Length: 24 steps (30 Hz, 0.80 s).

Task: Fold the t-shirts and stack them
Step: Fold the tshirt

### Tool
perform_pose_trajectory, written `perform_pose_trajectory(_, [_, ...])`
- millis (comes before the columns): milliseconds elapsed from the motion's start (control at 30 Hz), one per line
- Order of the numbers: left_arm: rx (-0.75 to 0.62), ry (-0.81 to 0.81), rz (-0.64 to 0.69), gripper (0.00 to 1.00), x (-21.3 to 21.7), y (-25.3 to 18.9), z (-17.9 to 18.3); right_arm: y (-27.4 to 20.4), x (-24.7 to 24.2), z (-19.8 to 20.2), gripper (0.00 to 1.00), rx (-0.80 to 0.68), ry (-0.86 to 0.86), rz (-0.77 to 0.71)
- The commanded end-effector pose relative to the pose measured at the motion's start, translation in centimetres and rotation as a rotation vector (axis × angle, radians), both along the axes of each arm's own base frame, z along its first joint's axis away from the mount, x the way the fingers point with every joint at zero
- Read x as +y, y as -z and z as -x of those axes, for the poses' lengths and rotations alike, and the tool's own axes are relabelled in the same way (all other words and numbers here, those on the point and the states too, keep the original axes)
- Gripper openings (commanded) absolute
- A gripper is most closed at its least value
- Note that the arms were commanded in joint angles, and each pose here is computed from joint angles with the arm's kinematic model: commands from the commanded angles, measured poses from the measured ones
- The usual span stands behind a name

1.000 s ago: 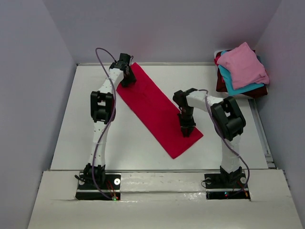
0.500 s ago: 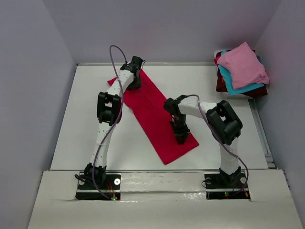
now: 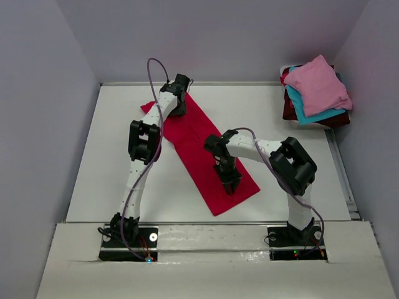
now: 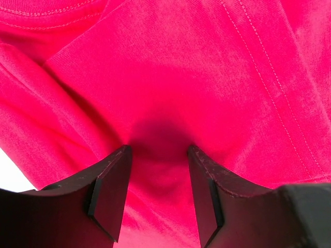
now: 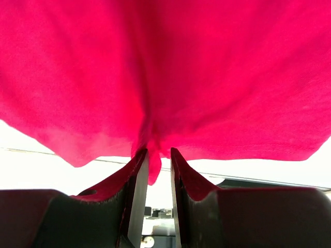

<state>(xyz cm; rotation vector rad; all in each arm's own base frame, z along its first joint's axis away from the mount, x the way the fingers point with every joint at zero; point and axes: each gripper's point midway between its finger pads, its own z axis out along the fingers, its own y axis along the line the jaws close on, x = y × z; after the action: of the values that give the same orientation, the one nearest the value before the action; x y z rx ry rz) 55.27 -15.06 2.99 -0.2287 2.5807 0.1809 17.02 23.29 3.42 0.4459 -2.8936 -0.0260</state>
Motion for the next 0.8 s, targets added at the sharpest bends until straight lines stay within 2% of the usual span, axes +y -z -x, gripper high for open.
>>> perform_pose_trajectory(0, [0.163, 0.046, -0.003, 0.60, -0.8, 4.4, 3.0, -1.4, 0.2, 1.2, 0.30, 0.005, -0.021, -0.015])
perform_pose_trajectory(167, [0.153, 0.040, 0.045, 0.60, -1.6, 4.7, 2.6, -0.8, -2.0, 0.3, 0.31, -0.068, 0.003, 0.110])
perform_pose_trajectory(333, [0.162, 0.043, 0.031, 0.60, -1.3, 5.0, 3.0, -2.2, -0.9, -1.0, 0.33, -0.128, 0.055, 0.087])
perform_pose_trajectory(500, [0.168, 0.049, 0.026, 0.60, -1.2, 5.1, 3.2, -4.5, -0.4, -3.8, 0.35, -0.253, 0.062, 0.098])
perform_pose_trajectory(667, [0.159, 0.048, 0.023, 0.60, -1.2, 4.8, 3.0, -5.2, -0.2, -4.5, 0.40, -0.274, 0.060, 0.108])
perform_pose_trajectory(767, [0.158, 0.049, 0.026, 0.60, -1.3, 4.7, 3.0, -4.0, -0.1, -4.2, 0.42, -0.244, 0.055, 0.112])
